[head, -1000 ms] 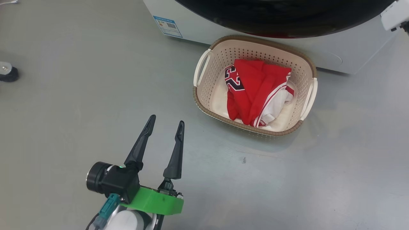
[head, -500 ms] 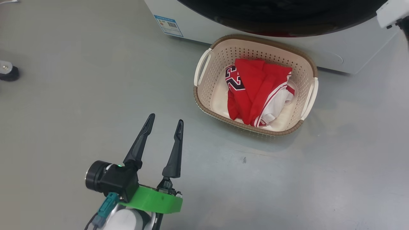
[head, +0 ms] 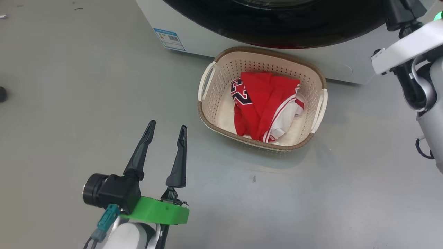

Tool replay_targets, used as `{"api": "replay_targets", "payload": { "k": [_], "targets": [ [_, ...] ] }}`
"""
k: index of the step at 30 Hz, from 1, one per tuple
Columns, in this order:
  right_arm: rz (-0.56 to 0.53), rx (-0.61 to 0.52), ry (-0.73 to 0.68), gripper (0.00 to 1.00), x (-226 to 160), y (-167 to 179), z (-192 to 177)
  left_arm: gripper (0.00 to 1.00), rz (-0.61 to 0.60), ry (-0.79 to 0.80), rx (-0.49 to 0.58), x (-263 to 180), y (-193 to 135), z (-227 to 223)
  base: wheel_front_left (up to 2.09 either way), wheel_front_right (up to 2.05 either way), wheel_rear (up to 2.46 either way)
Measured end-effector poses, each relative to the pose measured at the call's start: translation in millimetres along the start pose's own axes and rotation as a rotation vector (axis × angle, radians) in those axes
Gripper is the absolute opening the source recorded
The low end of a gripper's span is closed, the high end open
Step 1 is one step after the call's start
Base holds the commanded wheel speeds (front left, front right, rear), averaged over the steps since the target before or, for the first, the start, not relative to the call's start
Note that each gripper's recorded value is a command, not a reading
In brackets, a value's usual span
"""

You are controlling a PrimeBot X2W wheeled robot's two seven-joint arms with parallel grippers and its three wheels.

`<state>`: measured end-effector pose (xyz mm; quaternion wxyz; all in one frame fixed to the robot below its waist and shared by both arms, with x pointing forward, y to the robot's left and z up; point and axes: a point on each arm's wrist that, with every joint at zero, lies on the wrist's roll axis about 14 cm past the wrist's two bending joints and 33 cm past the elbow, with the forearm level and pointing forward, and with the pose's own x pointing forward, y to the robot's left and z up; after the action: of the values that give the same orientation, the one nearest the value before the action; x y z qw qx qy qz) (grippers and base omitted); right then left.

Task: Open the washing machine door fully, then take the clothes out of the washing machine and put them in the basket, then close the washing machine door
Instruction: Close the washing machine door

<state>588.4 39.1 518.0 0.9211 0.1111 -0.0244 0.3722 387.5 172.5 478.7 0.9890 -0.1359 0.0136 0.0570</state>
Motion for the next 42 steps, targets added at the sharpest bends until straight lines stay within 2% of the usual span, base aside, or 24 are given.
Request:
{"api": "replay_targets", "payload": {
  "k": [6,13,14,16,17,21,28,38,42],
  "targets": [
    [-0.044,0.049,-0.014,0.00,-26.4,-2.8,-5.2,1.00,0.004,-0.020,0.004,4.3,3.0,5.0,0.00,0.00,0.00],
    [-0.116,0.082,0.039,0.00,-68.2,-9.8,-23.4,1.00,-0.035,-0.018,0.017,8.2,-8.0,2.1,0.00,0.00,0.00],
    [-0.123,0.083,0.043,0.10,-73.5,-9.7,-24.4,1.00,-0.043,-0.017,0.014,8.4,-10.6,1.7,0.00,0.00,0.00],
    [-0.137,0.079,0.050,0.43,-83.4,-10.7,-24.6,1.00,-0.057,-0.019,0.010,9.1,-15.2,1.8,0.00,0.00,0.00],
    [-0.155,0.070,0.059,0.99,-93.5,-13.2,-24.4,1.00,-0.071,-0.016,0.007,9.2,-19.7,0.5,0.00,0.00,0.00],
    [-0.200,0.057,0.069,1.00,-115.6,-18.5,-23.5,1.00,-0.096,-0.010,0.007,8.3,-27.4,-1.6,0.00,0.00,0.00],
    [-0.295,0.051,0.002,1.00,-144.1,-24.2,2.3,1.00,-0.132,-0.011,0.001,3.6,-39.5,-0.6,0.00,0.00,0.00],
    [-0.416,0.076,0.002,1.00,-197.9,-14.5,0.8,1.00,-0.175,0.002,0.000,-10.2,-52.9,-4.2,0.00,0.00,0.00],
    [-0.477,0.039,0.014,1.00,-221.4,-16.8,1.2,1.00,-0.183,0.005,0.003,-14.8,-54.5,-4.9,0.00,0.00,0.00]
  ]
}}
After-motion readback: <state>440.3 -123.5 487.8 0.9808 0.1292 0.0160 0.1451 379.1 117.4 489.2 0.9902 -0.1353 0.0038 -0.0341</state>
